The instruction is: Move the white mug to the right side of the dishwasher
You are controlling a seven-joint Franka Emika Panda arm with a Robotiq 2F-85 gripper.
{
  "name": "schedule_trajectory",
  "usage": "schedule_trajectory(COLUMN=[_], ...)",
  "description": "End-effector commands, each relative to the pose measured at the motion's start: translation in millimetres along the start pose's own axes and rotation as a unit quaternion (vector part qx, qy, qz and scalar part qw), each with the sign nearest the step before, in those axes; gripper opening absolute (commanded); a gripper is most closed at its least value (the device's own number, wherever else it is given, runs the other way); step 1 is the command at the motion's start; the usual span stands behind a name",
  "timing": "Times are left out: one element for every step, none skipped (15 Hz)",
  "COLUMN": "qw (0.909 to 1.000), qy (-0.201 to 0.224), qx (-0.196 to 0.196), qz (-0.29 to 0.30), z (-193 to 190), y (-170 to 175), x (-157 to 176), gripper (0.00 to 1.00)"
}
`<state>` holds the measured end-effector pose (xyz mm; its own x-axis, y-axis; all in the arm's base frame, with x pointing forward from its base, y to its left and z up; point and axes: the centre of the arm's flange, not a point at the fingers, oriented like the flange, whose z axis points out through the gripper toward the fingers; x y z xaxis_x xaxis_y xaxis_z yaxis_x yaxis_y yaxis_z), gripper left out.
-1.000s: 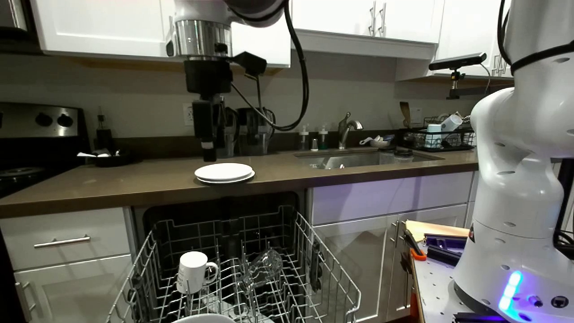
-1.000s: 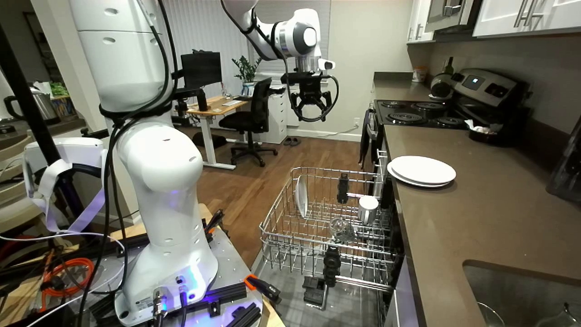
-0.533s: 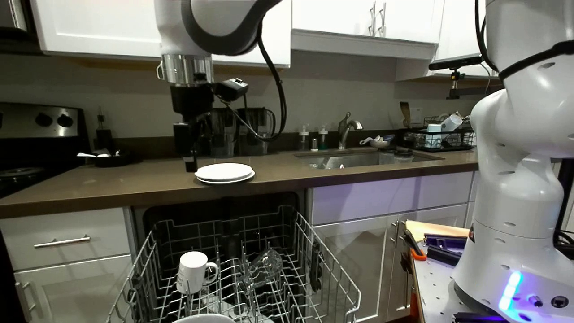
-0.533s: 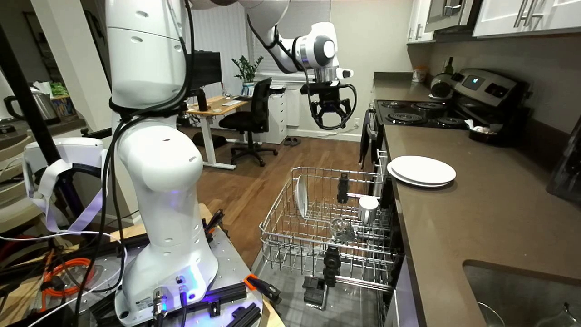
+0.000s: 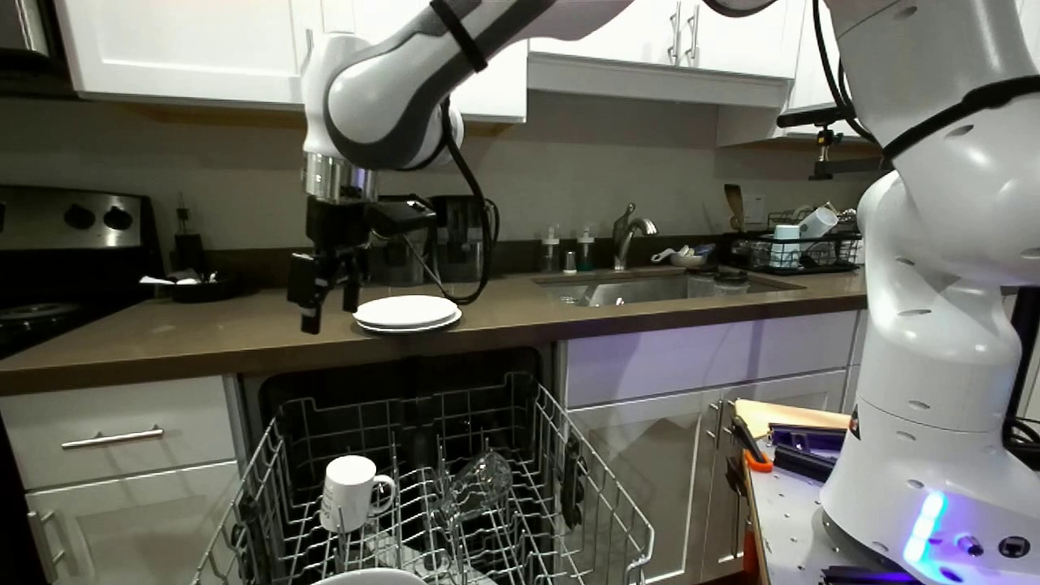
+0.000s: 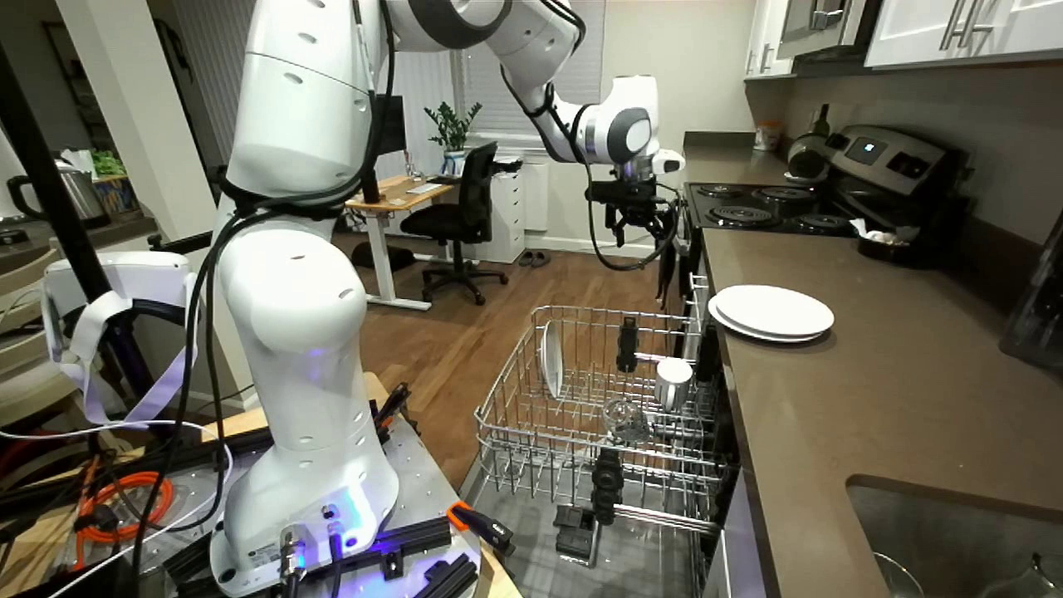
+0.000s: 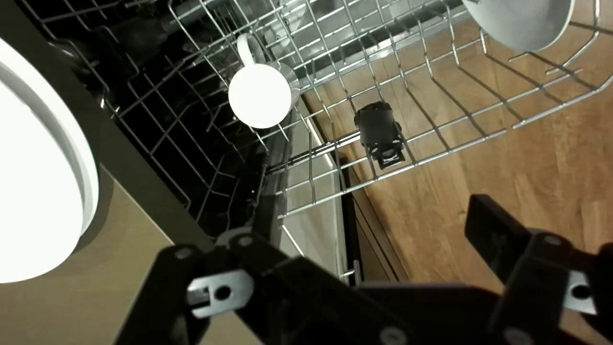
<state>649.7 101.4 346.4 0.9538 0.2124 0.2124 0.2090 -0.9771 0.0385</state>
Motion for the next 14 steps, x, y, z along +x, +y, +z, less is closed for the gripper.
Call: schedule_trajectory(qw=[0.9996, 0.9996, 0.9996, 0.9997, 0.9997, 0.9997, 0.9997, 0.9997, 0.9997, 0.9997, 0.9997, 0.9994, 0.9991, 0.9983], qy=[0.026, 0.027, 0.026, 0.02, 0.015, 0.011, 0.01, 0.01, 0.011, 0.007, 0.007, 0.013, 0.018, 0.029], qx=[0.001, -0.007, -0.009, -0.009, -0.008, -0.009, -0.009, -0.009, -0.009, -0.015, -0.019, -0.03, -0.038, -0.05], qz=[0.003, 0.006, 0.008, 0.008, 0.019, 0.02, 0.02, 0.02, 0.019, 0.016, 0.015, 0.011, 0.004, -0.003], z=[30, 39, 46, 51, 43, 49, 50, 49, 48, 57, 69, 78, 85, 95], y=[25, 31, 33, 35, 31, 33, 33, 32, 31, 27, 26, 25, 25, 27], x=[-10, -14, -17, -21, -14, -16, -17, -16, -15, -16, -17, -18, -20, -21], gripper=[1.0, 1.0, 1.0, 1.0, 1.0, 1.0, 1.0, 1.0, 1.0, 1.0, 1.0, 1.0, 1.0, 1.0])
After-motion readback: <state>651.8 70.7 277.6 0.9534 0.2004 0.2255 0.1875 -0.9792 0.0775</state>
